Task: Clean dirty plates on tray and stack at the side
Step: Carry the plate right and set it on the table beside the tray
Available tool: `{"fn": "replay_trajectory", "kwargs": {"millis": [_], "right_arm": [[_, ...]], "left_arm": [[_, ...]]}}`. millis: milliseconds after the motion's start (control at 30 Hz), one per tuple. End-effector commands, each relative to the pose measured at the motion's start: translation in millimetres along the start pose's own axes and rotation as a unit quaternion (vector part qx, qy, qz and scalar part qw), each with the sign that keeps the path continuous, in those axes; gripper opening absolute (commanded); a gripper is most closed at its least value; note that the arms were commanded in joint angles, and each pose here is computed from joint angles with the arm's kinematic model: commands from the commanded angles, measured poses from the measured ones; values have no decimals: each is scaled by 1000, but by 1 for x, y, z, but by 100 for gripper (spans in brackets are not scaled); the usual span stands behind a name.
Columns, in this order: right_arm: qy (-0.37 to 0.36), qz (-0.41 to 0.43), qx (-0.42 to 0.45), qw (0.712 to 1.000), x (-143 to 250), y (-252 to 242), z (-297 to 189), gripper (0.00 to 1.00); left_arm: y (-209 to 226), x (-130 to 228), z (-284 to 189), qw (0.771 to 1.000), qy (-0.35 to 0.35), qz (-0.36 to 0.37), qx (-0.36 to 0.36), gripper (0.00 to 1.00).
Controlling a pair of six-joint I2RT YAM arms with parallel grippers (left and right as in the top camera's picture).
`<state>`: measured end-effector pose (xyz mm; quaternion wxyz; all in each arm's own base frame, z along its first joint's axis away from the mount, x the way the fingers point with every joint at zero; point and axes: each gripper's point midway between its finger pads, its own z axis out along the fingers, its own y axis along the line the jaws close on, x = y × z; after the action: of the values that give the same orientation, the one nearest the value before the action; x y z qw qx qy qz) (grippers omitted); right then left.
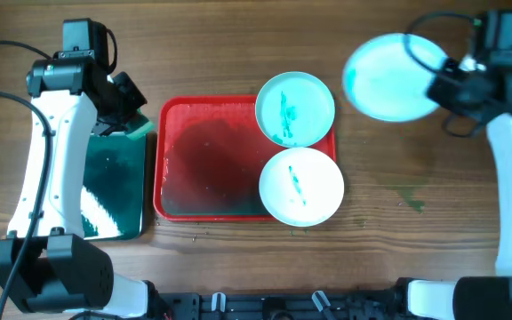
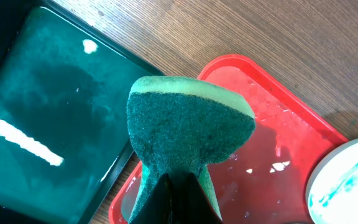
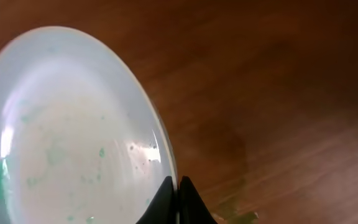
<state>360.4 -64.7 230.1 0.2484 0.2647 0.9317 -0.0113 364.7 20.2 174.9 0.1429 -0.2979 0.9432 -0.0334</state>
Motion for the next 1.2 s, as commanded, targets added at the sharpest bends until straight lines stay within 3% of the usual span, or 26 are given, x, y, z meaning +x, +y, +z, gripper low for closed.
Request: {"fn": "replay_trajectory", "kwargs": {"millis": [0,133,300,500,533,567,633,833,933,1167], "right_arm": [[53,58,26,997,28,-40,33,4],[84,86,47,992,62,-61,73,4],[72,96,46,992,88,-69,116,4],[82,89,88,989,116,-89,132,5],[84,89,85,989,116,-87,132,10],[88,90,75,989,116,-84,131,22],[103,60,26,993,110,-65,124,33],[102,-21,-92,990,66,-12,56,38],[133,-63,-148,978,85,16,47,40],[204,-172,-157,951,164,54,61,47]], "left_arm": [[2,-3,1,1000,-5,6,-5,4],[2,-4,1,1000,-5,7,-5,4],[2,-4,1,1000,-5,6,-5,4],[2,-4,1,1000,-5,7,-5,4],[2,-4,1,1000,-5,7,-5,4],[2,-4,1,1000,-5,7,-5,4],[1,-3,1,1000,-5,7,-5,4],[1,-4,1,1000,-5,7,-5,4],[1,-4,1,1000,-7,7,-4,4],[1,-4,1,1000,-6,7,-4,4]]}}
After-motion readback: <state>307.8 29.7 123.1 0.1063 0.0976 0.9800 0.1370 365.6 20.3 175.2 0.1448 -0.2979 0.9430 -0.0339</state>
